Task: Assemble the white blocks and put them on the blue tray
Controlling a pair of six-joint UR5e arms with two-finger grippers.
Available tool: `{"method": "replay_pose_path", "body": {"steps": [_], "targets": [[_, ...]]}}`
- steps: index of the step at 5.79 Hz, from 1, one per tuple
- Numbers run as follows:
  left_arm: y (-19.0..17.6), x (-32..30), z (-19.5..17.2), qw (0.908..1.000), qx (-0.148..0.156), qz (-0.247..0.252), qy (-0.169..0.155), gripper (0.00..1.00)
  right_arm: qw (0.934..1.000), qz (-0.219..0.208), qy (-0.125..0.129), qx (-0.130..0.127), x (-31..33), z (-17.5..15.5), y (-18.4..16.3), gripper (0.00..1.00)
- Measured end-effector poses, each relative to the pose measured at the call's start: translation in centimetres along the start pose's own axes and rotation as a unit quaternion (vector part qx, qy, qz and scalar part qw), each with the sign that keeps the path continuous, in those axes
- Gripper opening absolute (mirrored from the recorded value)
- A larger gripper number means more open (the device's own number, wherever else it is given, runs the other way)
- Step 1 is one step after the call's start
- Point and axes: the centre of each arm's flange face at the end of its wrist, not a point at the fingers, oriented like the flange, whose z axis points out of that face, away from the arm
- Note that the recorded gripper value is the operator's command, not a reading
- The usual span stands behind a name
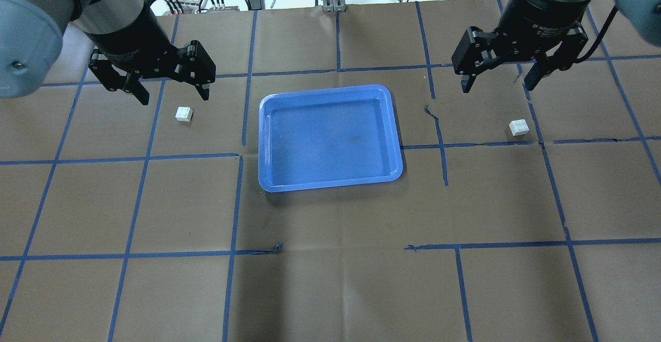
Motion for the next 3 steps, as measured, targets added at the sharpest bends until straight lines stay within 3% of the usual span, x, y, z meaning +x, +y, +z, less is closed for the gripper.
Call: {"method": "replay_pose_path", "body": {"steps": [3], "targets": [[-0.07,-0.12,-0.09,1.0000,0.001,0.000,-0.001,1.00,1.0000,0.000,0.000,0.000,0.01,0.02,0.00,1.00]]}}
